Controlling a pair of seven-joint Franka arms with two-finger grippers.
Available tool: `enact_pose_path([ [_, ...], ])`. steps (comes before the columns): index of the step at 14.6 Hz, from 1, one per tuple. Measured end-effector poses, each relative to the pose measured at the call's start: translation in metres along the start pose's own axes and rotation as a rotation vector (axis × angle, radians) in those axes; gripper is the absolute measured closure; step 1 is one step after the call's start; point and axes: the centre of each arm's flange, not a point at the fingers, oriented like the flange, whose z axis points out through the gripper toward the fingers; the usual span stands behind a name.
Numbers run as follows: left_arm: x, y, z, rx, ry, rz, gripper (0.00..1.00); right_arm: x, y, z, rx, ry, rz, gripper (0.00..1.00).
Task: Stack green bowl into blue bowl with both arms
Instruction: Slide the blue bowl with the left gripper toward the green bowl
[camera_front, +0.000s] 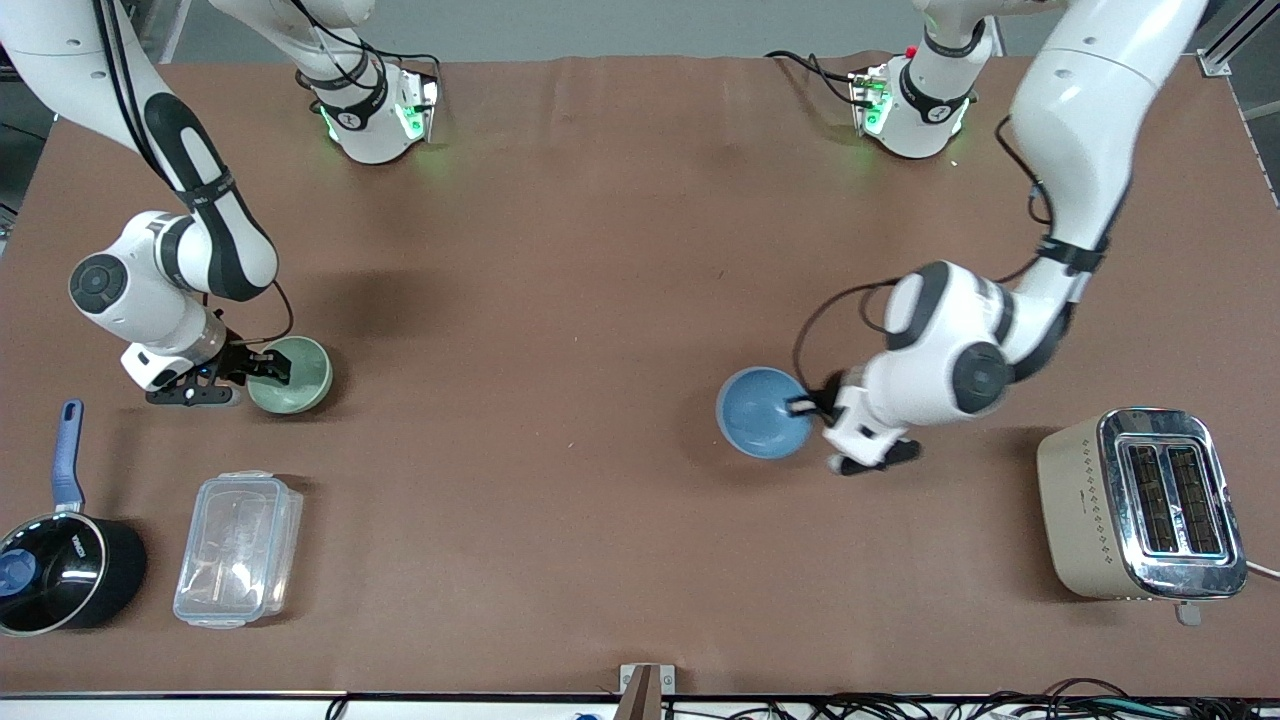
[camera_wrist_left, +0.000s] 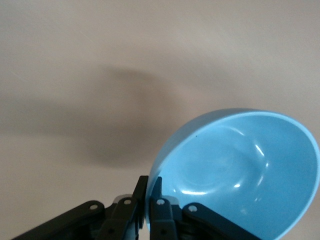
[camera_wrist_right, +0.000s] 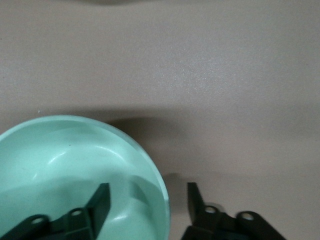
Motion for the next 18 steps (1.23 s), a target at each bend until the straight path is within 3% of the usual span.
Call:
enact_pose_path([
  [5,-0.082,0.110,0.082,-0.045,0.006,-0.025,0.95,-0.002,0.001,-0.001,0.007,-0.024,0.017,0.88],
  [8,-0.102,0.132,0.124,-0.093,0.025,-0.005,0.94,0.006,0.003,-0.029,0.022,-0.059,0.023,0.95],
  [9,-0.102,0.133,0.133,-0.097,0.023,-0.006,0.89,0.010,0.005,-0.042,0.029,-0.080,0.026,0.95],
  [14,-0.082,0.133,0.116,-0.127,0.065,-0.020,0.41,0.039,-0.025,-0.142,0.176,-0.181,0.084,0.95],
  [16,-0.061,0.130,0.063,-0.141,0.140,-0.016,0.22,0.047,-0.071,-0.167,0.186,-0.187,0.120,0.95],
  [18,-0.036,0.108,-0.025,-0.094,0.218,-0.018,0.04,0.053,-0.130,-0.177,0.172,-0.187,0.176,0.95],
])
